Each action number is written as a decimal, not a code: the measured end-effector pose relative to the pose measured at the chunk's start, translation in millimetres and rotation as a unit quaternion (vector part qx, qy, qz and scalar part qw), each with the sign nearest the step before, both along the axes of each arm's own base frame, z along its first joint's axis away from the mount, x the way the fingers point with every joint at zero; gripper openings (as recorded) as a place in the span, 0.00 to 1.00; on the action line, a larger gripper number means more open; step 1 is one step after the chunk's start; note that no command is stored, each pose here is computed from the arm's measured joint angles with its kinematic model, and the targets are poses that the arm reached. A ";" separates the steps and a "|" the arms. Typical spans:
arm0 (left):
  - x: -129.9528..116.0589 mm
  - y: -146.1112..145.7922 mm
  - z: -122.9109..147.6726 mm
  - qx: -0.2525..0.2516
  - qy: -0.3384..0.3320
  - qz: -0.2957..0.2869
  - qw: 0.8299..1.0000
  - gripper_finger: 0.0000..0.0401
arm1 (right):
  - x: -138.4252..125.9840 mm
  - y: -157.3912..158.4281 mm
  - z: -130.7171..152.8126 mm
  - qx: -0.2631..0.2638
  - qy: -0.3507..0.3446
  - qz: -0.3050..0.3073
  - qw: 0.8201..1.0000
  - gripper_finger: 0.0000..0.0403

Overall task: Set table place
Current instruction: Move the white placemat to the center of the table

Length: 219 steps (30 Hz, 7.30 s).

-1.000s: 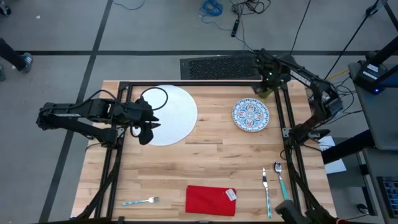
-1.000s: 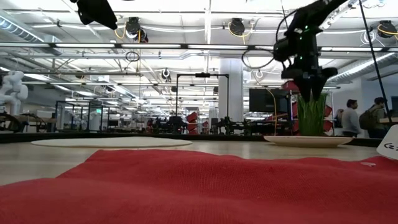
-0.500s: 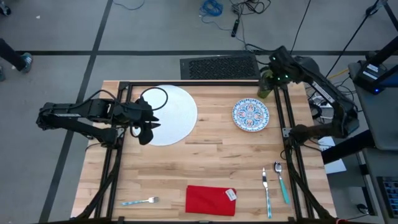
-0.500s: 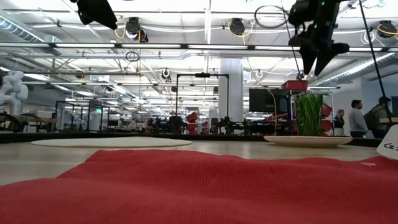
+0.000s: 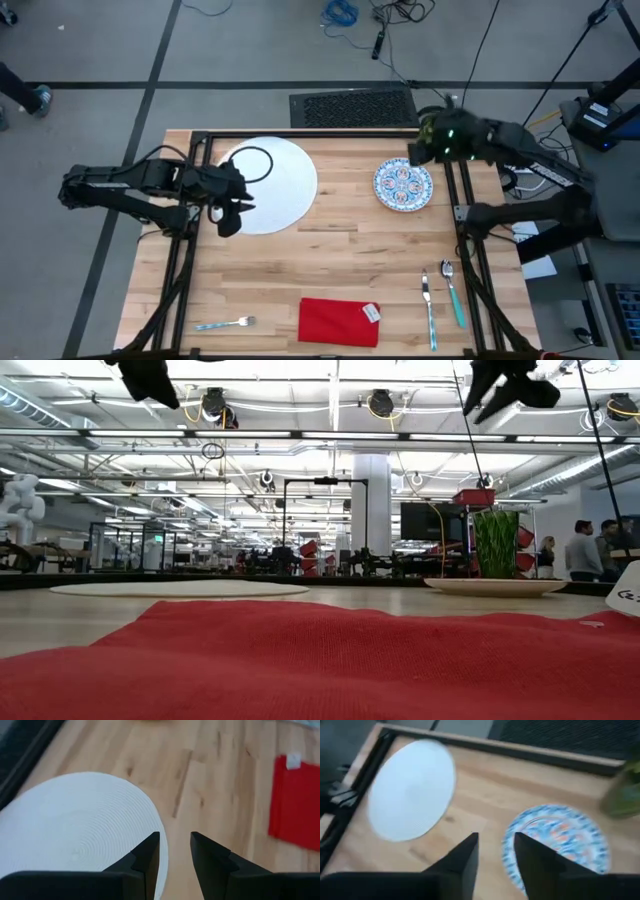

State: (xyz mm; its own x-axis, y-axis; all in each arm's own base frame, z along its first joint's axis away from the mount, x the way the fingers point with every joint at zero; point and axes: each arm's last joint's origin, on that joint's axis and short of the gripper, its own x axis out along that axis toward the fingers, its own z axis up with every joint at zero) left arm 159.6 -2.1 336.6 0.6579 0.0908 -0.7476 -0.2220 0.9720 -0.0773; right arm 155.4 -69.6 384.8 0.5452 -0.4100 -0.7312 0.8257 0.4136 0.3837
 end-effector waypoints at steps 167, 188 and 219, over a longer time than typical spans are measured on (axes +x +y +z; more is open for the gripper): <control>276.3 -64.2 -111.5 -0.099 0.077 -0.157 0.980 0.32 | 28.7 173.4 -60.6 -0.170 -0.120 0.346 0.915 0.00; 197.9 -6.2 -148.8 -0.005 0.193 0.009 0.981 0.02 | 28.4 173.3 -62.1 -0.158 -0.117 0.341 0.919 0.00; 190.0 -57.9 -191.5 0.012 0.182 0.036 0.983 0.00 | 28.4 173.2 -62.0 -0.165 -0.115 0.343 0.918 0.00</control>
State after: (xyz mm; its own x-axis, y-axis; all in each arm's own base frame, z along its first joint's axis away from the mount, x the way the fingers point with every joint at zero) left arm 349.6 -59.9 145.1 0.3382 0.1474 -0.9295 -0.2983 0.9535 0.0427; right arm 183.8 103.5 322.8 0.8823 -0.0903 -0.4619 0.2400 0.9306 0.2765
